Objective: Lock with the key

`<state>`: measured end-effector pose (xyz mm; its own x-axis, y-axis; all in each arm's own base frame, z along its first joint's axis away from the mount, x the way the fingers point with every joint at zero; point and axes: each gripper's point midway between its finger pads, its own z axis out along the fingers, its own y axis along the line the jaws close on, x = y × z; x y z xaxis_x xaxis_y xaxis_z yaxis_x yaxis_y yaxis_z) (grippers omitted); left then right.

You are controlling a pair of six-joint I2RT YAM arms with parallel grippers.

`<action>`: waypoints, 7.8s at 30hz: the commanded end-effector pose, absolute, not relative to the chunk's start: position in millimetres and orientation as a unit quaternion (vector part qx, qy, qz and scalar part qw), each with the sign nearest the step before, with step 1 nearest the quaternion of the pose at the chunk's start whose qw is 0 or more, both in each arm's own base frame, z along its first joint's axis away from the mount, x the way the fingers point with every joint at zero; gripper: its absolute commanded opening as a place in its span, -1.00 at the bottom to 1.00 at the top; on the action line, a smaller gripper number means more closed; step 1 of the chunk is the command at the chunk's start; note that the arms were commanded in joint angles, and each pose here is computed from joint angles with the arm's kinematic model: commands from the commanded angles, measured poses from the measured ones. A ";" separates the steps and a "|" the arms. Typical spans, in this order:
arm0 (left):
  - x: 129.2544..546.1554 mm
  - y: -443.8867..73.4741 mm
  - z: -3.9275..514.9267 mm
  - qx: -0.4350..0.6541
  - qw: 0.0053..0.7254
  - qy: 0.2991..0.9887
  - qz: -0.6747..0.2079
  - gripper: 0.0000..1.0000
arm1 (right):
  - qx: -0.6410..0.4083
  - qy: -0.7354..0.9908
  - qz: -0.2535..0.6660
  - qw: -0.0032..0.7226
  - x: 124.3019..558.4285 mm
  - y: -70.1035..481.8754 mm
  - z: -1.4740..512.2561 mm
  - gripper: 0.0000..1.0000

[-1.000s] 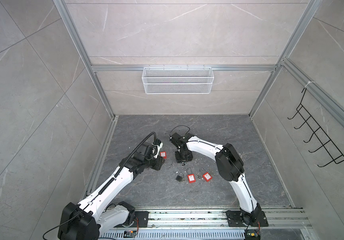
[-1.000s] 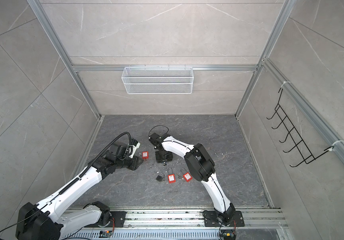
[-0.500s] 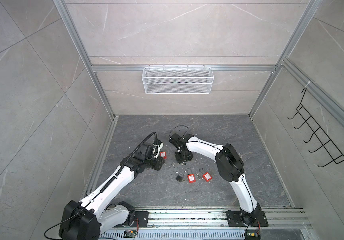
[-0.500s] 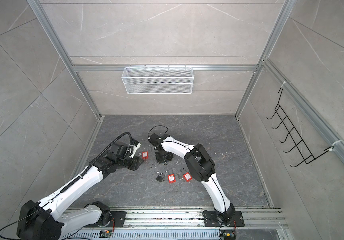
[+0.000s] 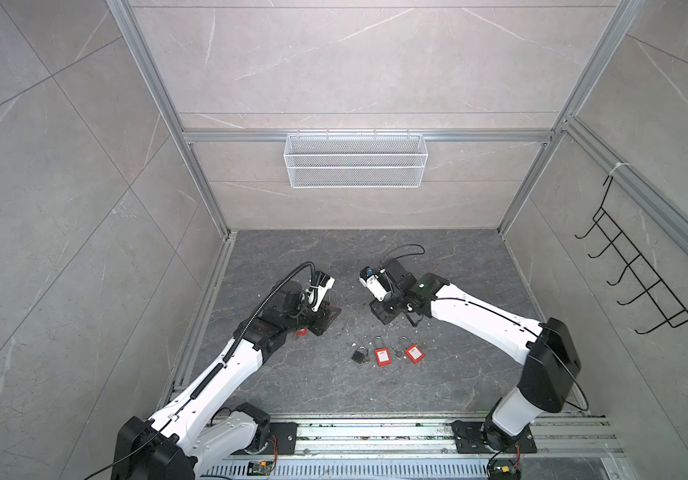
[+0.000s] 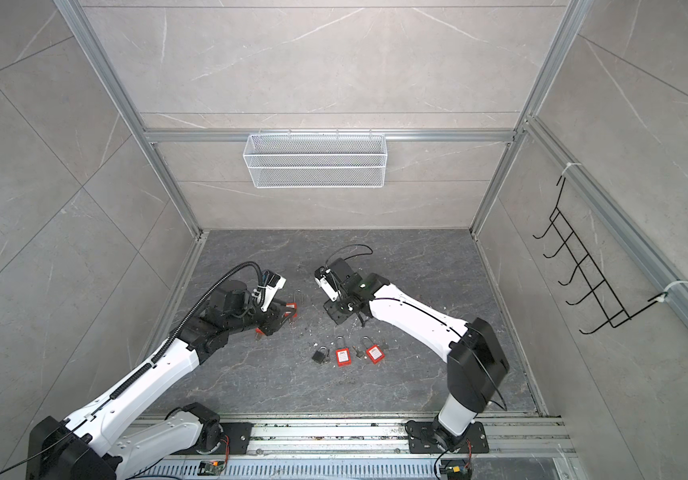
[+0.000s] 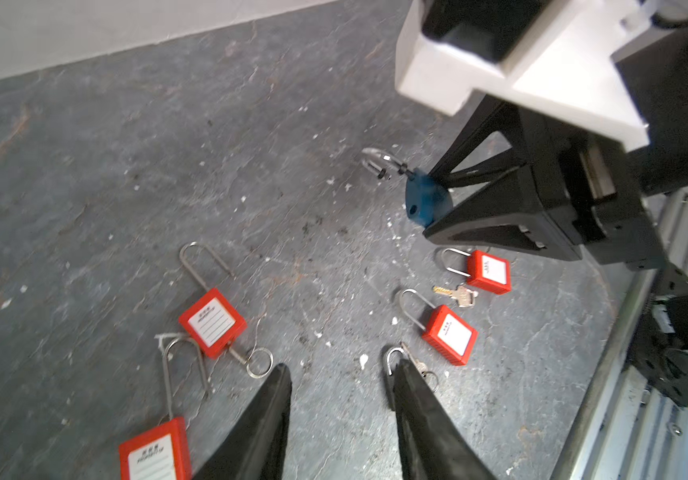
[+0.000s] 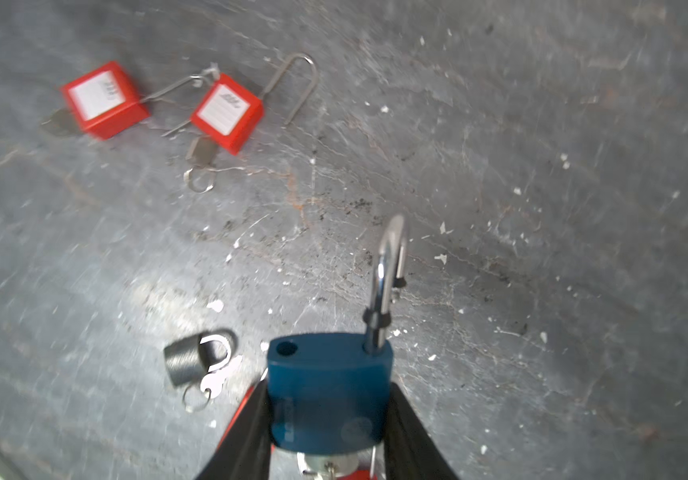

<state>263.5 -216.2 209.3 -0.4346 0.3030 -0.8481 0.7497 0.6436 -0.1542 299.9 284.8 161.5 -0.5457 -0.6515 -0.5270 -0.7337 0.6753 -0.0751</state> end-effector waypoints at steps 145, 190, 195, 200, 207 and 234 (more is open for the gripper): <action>158.1 -303.6 263.2 0.593 0.468 0.477 -0.450 -1.00 | -0.666 0.660 0.164 0.306 185.9 265.9 235.9 -0.18; 129.1 -336.6 260.7 0.621 0.460 0.438 -0.459 -1.00 | -0.671 0.591 0.282 0.348 170.3 307.0 272.1 -0.97; 128.7 -338.2 254.1 0.609 0.448 0.450 -0.475 -1.00 | -0.657 0.571 0.284 0.403 178.4 315.0 288.3 -0.97; 128.0 -338.8 245.8 0.602 0.447 0.455 -0.481 -1.00 | -0.647 0.556 0.304 0.424 181.8 326.1 300.9 -1.00; 126.9 -342.0 237.5 0.605 0.439 0.458 -0.481 -1.00 | -0.644 0.545 0.318 0.433 189.1 339.4 308.7 -1.00; 109.2 -345.6 202.8 0.658 0.424 0.436 -0.443 -1.00 | -0.659 0.499 0.362 0.431 185.4 356.6 326.9 -1.00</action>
<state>153.8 -324.8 214.1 0.1174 0.2315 -0.9657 0.9918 -0.0764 0.1023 173.7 272.4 200.7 -0.0622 -0.7873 -0.6134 -0.9978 0.0344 0.0571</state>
